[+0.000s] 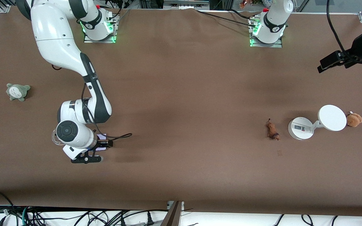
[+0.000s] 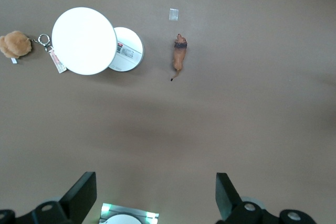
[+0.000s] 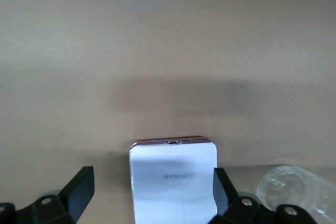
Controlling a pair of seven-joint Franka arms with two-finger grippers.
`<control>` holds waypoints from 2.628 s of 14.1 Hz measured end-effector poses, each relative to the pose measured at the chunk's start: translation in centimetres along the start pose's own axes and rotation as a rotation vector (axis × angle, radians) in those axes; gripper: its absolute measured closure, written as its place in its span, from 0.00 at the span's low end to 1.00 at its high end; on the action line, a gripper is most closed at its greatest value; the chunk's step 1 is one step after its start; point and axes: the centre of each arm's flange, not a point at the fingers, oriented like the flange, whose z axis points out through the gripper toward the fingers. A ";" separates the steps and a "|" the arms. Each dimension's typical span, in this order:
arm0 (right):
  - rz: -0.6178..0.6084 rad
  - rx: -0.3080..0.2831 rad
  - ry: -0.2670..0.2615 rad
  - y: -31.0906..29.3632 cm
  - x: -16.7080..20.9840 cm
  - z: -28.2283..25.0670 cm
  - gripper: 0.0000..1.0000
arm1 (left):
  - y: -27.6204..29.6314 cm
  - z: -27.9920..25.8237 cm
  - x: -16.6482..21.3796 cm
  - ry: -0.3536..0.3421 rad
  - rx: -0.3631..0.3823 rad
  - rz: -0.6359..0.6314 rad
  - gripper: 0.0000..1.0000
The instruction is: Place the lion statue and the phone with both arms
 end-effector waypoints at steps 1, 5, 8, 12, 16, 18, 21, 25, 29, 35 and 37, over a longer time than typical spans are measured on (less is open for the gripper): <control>-0.015 -0.008 0.014 -0.5 0.1 -1.8 0.00 | 0.2 0.7 0.1 -0.002 0.009 0.004 0.00; -0.024 0.009 0.052 -1.2 0.0 -10.9 0.00 | -1.0 2.4 1.1 0.011 0.010 0.011 0.00; 0.000 0.014 0.035 1.4 -1.4 -18.1 0.00 | -1.9 2.7 1.0 0.013 0.009 0.041 0.00; 0.045 0.019 0.003 5.7 -4.6 -26.7 0.00 | -1.3 2.6 0.7 0.018 0.017 0.134 0.00; 0.100 0.034 -0.071 10.2 -9.1 -32.2 0.00 | -0.8 2.6 0.7 0.028 0.048 0.216 0.00; 0.120 0.059 -0.079 12.2 -11.1 -33.5 0.00 | -0.8 2.5 0.7 0.030 0.049 0.229 0.00; 0.145 0.079 -0.115 14.6 -14.6 -36.0 0.00 | -0.8 2.5 0.7 0.031 0.050 0.258 0.00; 0.177 0.092 -0.121 17.1 -17.7 -38.8 0.00 | -0.8 1.8 0.9 0.049 0.048 0.265 0.00; 0.169 0.091 -0.149 17.0 -17.5 -37.7 0.00 | -1.0 1.6 1.2 0.056 0.047 0.261 0.00; 0.163 0.090 -0.163 16.6 -17.0 -36.8 0.00 | -1.0 1.9 1.4 0.051 0.048 0.262 0.00; 0.162 0.090 -0.163 16.6 -17.0 -36.9 0.00 | -0.9 2.0 1.5 0.049 0.049 0.263 0.00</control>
